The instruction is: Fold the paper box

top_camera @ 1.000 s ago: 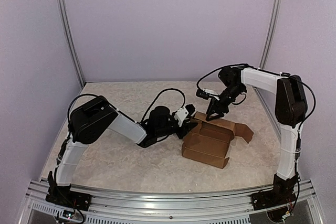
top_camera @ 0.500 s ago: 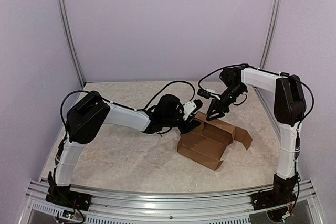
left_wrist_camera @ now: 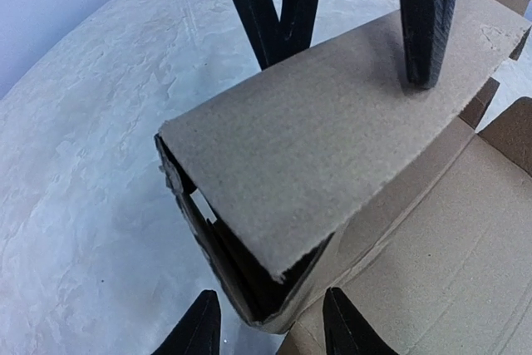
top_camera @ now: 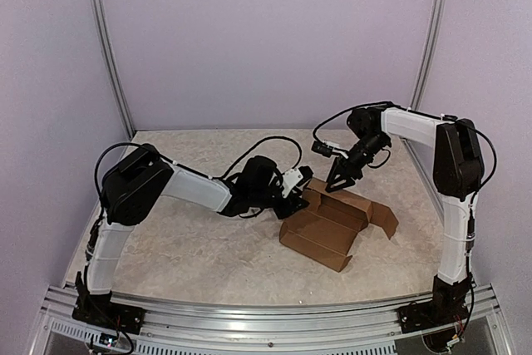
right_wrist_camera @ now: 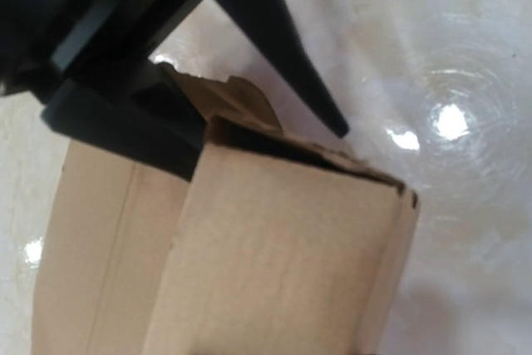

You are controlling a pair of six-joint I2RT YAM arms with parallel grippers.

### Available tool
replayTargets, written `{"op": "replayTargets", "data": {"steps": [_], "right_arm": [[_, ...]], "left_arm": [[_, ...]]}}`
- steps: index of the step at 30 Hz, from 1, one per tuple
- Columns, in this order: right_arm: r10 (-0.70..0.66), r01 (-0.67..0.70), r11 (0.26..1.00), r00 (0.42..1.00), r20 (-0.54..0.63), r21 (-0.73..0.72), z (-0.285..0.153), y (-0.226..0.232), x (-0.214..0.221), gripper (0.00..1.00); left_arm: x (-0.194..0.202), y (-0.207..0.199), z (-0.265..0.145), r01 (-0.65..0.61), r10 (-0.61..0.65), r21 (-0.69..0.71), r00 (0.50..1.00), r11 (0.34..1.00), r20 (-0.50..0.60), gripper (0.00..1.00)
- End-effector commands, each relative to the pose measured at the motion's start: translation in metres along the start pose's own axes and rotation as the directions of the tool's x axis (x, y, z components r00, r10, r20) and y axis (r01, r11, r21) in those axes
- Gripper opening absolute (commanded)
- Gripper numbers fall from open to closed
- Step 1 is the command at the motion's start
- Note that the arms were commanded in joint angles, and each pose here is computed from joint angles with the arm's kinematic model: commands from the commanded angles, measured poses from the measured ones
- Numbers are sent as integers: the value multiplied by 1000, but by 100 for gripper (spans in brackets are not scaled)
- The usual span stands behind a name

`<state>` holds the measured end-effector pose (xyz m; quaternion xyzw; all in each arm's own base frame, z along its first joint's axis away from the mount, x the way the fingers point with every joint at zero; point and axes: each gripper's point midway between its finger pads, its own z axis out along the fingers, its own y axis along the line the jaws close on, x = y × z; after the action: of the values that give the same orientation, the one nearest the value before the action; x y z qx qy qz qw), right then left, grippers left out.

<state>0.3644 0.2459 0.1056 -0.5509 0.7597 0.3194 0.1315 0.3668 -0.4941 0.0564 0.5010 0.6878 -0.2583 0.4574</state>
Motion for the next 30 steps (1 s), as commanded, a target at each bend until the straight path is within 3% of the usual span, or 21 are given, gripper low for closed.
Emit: {"op": "replayTargets", "data": {"steps": [1, 7, 13, 17, 18, 20, 23, 30], "right_arm": [[41, -42, 999, 999, -34, -24, 13, 3, 10, 46], [63, -63, 998, 998, -27, -15, 15, 3, 13, 46], [71, -72, 997, 997, -17, -28, 13, 7, 10, 46], [79, -79, 996, 997, -16, -31, 13, 7, 10, 46], [81, -81, 996, 997, -16, -33, 13, 8, 10, 46], [83, -84, 996, 996, -13, -36, 13, 9, 10, 46], [81, -81, 996, 997, -7, -35, 12, 9, 8, 46], [78, -78, 996, 997, -3, -31, 10, 9, 6, 46]], "left_arm": [[-27, 9, -8, -18, 24, -49, 992, 999, 125, 40], [-49, 10, -11, -21, 49, -116, 970, 993, 236, 34], [-54, 9, 1, -35, 71, -149, 967, 988, 245, 28], [-48, 16, 5, -13, 68, -229, 971, 973, 231, 6], [-45, 17, 5, -8, 65, -239, 971, 971, 230, 5], [-41, 16, 5, 1, 55, -239, 972, 971, 226, 12], [-38, 12, 5, 12, 39, -221, 973, 975, 227, 31], [-32, 7, 8, -12, 52, -190, 977, 982, 207, 34]]}}
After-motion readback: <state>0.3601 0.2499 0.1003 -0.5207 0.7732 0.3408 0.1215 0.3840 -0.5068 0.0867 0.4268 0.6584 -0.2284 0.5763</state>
